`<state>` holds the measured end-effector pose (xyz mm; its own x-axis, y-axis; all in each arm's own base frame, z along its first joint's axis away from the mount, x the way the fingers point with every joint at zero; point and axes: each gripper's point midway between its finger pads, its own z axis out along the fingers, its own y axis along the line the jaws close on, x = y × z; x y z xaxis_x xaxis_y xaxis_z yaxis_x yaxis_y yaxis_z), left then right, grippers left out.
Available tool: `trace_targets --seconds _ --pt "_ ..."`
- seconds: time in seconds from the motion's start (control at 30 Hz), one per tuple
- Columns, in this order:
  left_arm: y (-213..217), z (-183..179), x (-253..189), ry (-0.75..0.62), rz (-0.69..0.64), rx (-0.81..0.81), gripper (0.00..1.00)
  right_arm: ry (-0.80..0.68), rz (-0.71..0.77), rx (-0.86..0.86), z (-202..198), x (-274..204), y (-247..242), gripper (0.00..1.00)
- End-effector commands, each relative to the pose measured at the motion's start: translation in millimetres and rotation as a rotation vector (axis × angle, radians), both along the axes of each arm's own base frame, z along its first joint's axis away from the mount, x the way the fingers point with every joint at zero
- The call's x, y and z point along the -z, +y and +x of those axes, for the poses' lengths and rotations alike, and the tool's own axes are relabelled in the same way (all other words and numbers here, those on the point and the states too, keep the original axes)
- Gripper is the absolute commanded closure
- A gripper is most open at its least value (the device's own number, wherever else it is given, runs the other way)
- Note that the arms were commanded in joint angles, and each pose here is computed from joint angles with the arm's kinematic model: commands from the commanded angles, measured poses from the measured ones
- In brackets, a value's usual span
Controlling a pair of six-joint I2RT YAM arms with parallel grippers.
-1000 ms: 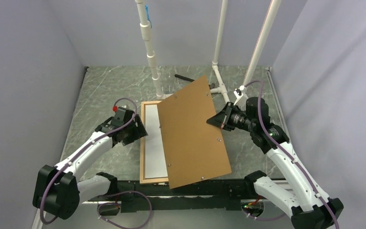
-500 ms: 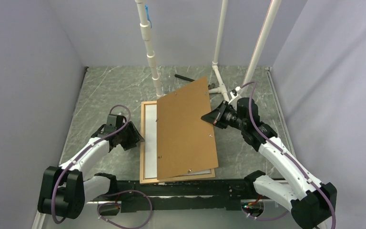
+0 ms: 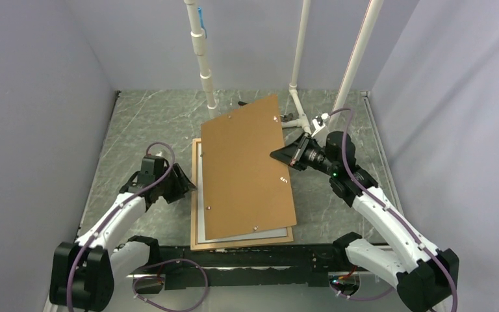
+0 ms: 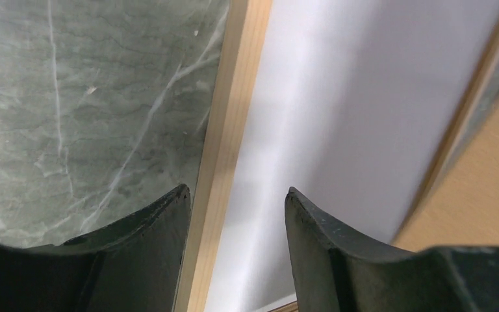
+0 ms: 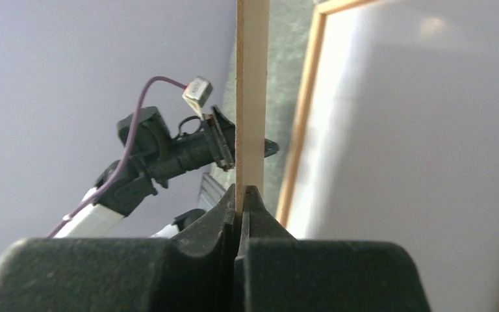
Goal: Put the photo into the frame
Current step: Place the photo frame item in the photo frame.
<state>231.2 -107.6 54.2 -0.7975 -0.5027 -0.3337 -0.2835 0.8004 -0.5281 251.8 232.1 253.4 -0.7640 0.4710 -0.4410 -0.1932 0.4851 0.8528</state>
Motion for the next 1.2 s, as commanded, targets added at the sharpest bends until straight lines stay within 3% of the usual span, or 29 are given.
trace_targets --seconds 0.0,0.17,0.43,0.67,0.93,1.17 --pt "7 13 -40 -0.147 0.005 -0.029 0.4 -0.328 0.249 -0.119 -32 -112 4 1.0" --pt "5 15 -70 -0.255 -0.038 -0.035 0.39 -0.473 0.42 -0.154 -61 -165 -9 1.0" --pt "-8 15 -118 -0.372 -0.128 0.01 0.39 -0.442 0.687 -0.219 -69 -170 -30 1.0" --pt "-10 10 -166 -0.468 -0.151 0.021 0.38 -0.42 0.621 -0.201 -66 -155 -29 1.0" --pt "12 7 -182 -0.518 -0.076 -0.078 0.35 -0.355 0.529 -0.228 -67 -130 -22 1.0" --pt "11 16 -201 -0.516 -0.018 -0.022 0.36 -0.288 0.447 -0.251 -72 -105 -19 1.0"
